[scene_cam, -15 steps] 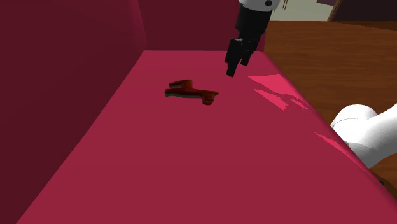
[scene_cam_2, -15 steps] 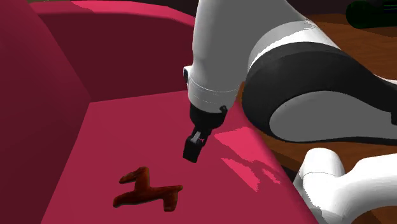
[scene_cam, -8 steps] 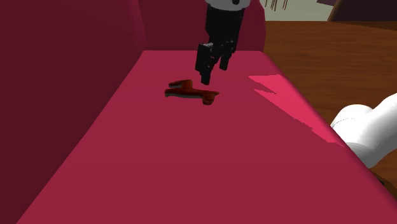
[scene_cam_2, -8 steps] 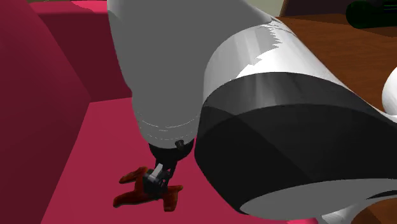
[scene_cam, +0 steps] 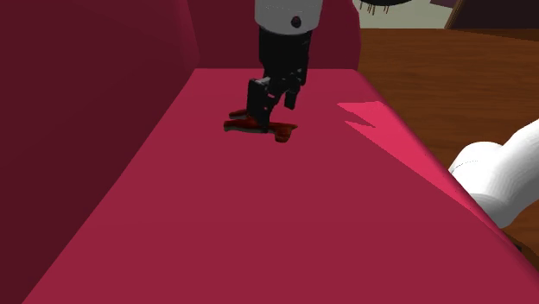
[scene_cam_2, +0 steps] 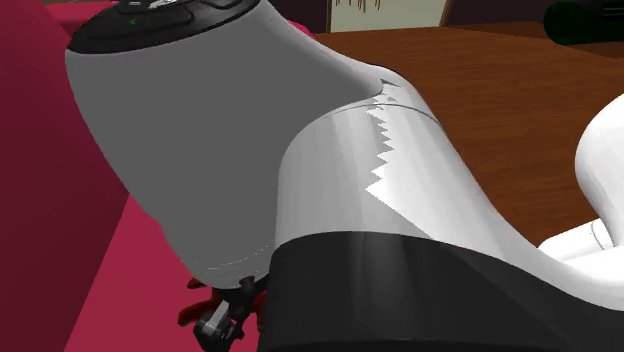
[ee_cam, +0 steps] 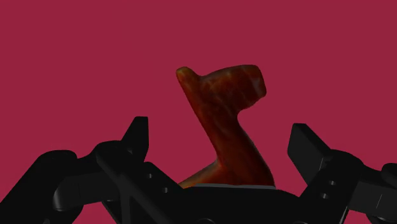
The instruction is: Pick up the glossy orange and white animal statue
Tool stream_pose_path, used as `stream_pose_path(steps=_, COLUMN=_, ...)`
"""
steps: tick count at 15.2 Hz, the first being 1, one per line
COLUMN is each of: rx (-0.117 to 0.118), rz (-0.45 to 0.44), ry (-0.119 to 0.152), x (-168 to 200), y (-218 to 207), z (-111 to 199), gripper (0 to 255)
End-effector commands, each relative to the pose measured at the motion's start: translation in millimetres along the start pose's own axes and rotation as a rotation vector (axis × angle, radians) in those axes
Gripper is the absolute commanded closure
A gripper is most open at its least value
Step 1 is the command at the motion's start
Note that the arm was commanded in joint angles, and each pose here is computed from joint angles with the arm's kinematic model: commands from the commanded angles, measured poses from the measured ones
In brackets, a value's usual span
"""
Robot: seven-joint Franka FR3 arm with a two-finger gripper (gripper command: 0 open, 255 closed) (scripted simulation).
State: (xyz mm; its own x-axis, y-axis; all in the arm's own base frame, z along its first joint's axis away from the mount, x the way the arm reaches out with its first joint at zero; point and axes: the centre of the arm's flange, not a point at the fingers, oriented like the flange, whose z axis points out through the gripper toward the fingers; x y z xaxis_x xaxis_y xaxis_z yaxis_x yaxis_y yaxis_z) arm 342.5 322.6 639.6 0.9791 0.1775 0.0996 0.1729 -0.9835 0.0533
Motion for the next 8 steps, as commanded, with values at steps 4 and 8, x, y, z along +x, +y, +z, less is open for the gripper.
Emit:
stream_pose_path(steps=4, rx=0.0, rz=0.0, ry=0.0, x=-1.1, y=-1.8, z=19.2, gripper=0)
stream_pose_path(steps=8, rx=0.0, rz=0.0, ry=0.0, x=-0.8, y=-1.4, z=19.4, gripper=255)
